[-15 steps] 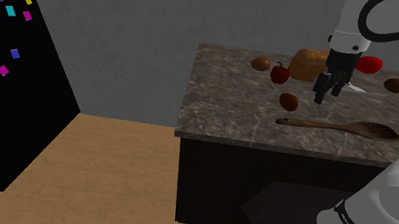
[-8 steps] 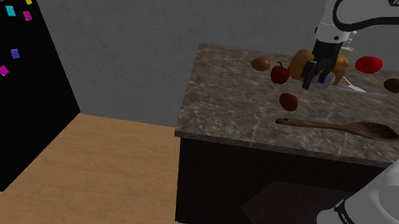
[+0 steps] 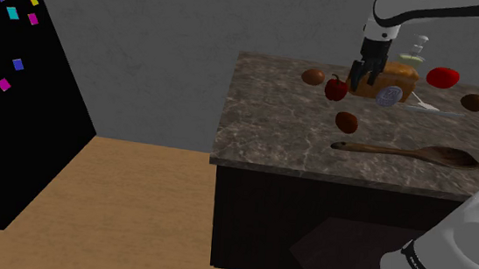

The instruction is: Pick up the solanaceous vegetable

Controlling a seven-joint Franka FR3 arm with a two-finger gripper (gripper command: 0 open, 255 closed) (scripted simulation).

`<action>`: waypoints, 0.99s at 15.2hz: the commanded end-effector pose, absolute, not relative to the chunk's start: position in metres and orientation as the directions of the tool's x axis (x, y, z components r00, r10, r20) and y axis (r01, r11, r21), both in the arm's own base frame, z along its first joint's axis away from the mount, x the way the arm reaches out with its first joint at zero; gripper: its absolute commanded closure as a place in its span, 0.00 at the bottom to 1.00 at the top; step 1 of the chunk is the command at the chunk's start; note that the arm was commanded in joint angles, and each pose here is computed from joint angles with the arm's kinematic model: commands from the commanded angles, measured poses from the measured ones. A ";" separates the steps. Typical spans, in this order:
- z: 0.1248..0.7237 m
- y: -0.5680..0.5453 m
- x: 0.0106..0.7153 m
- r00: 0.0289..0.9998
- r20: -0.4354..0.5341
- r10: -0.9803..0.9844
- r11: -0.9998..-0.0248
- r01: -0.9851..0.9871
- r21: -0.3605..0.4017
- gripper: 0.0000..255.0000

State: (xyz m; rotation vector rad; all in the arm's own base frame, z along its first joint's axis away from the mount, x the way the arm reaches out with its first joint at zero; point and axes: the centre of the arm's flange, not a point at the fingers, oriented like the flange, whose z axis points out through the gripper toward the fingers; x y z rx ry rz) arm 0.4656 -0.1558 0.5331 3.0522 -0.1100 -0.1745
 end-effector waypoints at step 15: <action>0.519 -0.240 0.591 0.996 -0.076 -0.049 -0.995 -0.042 0.090 0.00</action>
